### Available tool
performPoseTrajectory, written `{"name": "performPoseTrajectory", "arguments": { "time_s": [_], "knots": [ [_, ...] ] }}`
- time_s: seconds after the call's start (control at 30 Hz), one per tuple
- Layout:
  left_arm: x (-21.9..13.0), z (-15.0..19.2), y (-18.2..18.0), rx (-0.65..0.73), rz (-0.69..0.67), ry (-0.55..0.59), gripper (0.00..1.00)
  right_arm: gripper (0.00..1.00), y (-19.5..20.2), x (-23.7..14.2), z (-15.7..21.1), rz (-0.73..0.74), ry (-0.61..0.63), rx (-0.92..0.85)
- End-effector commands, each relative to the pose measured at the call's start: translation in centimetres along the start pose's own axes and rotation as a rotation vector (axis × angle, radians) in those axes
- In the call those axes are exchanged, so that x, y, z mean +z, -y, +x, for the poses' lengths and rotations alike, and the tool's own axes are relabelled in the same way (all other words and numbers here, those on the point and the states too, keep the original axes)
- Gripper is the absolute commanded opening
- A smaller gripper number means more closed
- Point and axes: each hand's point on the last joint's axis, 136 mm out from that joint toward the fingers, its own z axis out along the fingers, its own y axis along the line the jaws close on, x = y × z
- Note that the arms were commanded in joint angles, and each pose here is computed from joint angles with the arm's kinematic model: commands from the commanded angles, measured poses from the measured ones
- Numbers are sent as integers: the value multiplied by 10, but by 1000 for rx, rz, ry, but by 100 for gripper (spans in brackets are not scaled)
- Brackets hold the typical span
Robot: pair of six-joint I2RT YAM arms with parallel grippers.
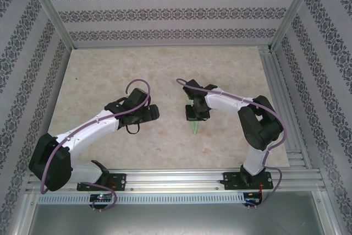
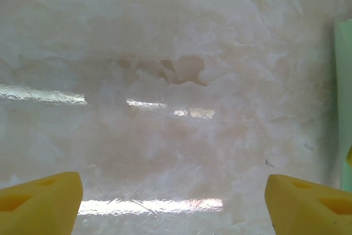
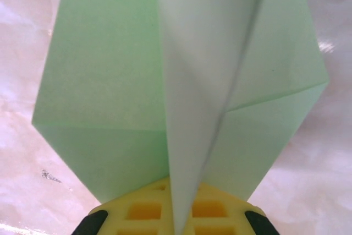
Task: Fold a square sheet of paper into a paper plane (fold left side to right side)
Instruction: Pick up the paper plane at the center of the table, then place the paper plane at the center of the table.
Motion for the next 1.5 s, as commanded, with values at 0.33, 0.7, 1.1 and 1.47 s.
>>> {"name": "performPoseTrajectory", "arguments": {
  "time_s": [0.33,0.7,1.1,1.47],
  "knots": [
    [-32,-12,-18,20,-43,100,100,4,80,-47,-136,234,142,-64],
    [-35,-9,-25,35,-71,93,100,4,93,-19,-217,193,143,-54],
    [-37,-9,-30,32,-93,100,100,4,102,16,-224,164,65,-27],
    [-35,-10,-29,40,-104,92,100,10,108,34,-215,190,15,-28]
  ]
}}
